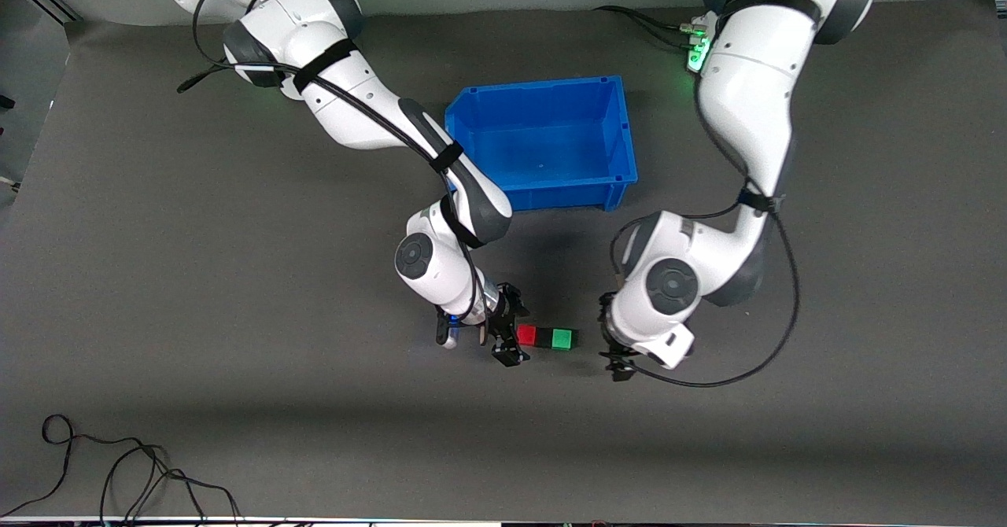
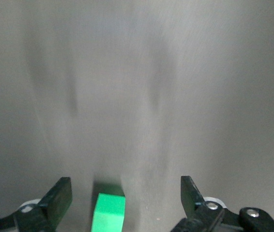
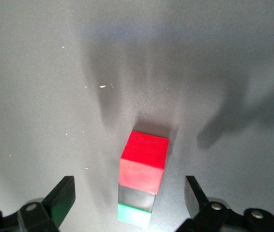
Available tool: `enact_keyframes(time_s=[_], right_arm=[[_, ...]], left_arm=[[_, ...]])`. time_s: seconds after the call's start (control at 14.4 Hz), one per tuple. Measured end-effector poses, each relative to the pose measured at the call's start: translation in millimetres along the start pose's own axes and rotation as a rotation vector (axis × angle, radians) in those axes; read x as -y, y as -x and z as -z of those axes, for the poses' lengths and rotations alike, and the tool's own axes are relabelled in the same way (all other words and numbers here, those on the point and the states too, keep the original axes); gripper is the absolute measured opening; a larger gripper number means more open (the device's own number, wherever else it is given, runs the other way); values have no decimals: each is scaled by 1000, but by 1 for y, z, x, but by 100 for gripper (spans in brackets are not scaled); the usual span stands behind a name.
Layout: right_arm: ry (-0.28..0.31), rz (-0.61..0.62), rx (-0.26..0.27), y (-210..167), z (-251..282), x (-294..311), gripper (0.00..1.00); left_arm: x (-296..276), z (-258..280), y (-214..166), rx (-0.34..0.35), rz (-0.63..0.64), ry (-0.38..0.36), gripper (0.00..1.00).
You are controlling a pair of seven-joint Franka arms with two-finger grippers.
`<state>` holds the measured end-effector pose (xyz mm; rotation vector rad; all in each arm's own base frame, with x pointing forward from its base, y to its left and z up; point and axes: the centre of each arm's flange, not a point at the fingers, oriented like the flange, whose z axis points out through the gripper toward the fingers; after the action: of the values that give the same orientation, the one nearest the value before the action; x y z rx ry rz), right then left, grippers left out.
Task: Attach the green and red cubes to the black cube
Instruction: 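Open both grippers and lift them away from the joined cubes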
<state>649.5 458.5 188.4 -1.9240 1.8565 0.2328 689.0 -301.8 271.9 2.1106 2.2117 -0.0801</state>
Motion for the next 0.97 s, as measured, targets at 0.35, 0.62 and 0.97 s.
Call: enact_keyframes(time_s=[0.35,0.62,0.97], right_arm=[[133,34,-51,14,108,54,100],[213,78,-35,-16,225,91,100],[334,345,-24,-68,366,101,100]], left_arm=[[-9,83,-88,-31,-352,-77,100],[16,149,-169,-20,-743,-84,100],[58,198,-254,28,-1067,-133,100]])
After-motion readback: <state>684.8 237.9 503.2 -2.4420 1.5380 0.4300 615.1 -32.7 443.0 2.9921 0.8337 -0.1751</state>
